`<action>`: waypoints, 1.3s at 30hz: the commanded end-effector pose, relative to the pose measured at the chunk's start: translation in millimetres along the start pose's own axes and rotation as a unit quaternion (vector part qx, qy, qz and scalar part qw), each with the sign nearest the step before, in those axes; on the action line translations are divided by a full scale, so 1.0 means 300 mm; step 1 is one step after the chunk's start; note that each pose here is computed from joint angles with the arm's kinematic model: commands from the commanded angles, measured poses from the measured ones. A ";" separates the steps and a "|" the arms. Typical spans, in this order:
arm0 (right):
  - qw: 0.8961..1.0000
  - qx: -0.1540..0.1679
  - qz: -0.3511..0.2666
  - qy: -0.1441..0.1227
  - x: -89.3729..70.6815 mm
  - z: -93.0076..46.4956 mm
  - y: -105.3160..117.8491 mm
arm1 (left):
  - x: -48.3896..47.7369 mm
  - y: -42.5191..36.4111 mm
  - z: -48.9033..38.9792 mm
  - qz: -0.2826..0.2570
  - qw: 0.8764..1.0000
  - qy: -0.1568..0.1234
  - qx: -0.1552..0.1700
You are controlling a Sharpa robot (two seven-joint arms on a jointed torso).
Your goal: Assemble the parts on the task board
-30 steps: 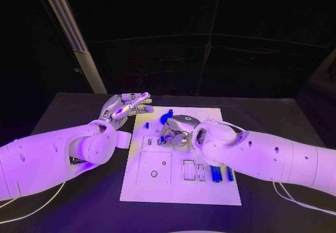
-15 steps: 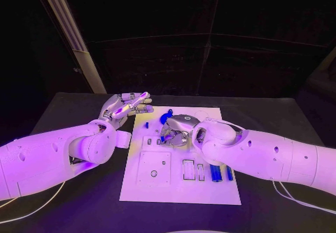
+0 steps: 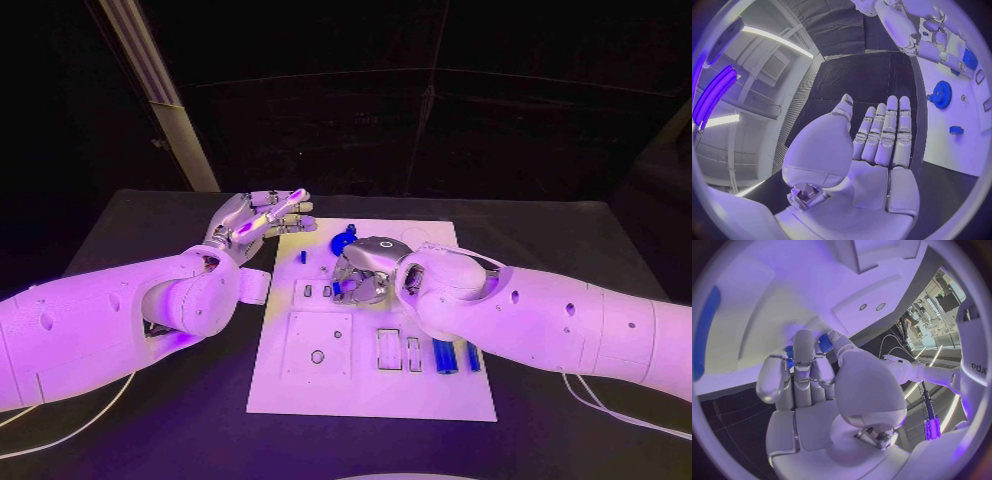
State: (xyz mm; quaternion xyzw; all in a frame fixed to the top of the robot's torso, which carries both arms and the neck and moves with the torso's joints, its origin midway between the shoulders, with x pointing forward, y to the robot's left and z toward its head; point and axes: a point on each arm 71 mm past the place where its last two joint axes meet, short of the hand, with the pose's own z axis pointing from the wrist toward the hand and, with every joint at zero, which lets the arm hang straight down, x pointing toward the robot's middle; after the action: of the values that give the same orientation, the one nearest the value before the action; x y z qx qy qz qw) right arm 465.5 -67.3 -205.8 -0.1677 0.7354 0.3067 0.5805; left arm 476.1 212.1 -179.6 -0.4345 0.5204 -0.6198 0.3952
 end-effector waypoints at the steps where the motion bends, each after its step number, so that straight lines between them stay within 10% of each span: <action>1: 1.000 0.009 -0.011 0.015 0.016 -0.002 -0.005 | 0.005 -0.003 0.001 -0.004 1.000 0.007 0.001; 19: 0.996 0.002 0.013 -0.085 -0.030 -0.019 0.005 | 0.003 -0.001 0.003 -0.005 1.000 0.008 -0.002; 26: 0.986 -0.083 0.057 -0.131 -0.075 -0.100 0.013 | -0.003 0.007 0.004 0.012 1.000 0.017 -0.017; 33: 0.971 -0.110 0.178 -0.114 -0.183 -0.192 -0.082 | -0.010 0.034 0.002 0.094 0.988 0.062 -0.103; 39: 0.946 -0.051 0.279 -0.156 -0.299 -0.270 -0.242 | 0.012 0.058 0.005 0.215 0.941 0.129 -0.226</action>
State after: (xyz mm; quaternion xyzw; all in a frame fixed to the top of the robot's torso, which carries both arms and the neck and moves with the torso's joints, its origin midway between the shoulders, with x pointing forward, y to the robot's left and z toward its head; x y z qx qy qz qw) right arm 470.7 -179.7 -130.1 -0.0149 0.6468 0.4541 0.6125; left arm 482.9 209.8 -182.4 -0.3681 0.6706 -0.5265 0.3709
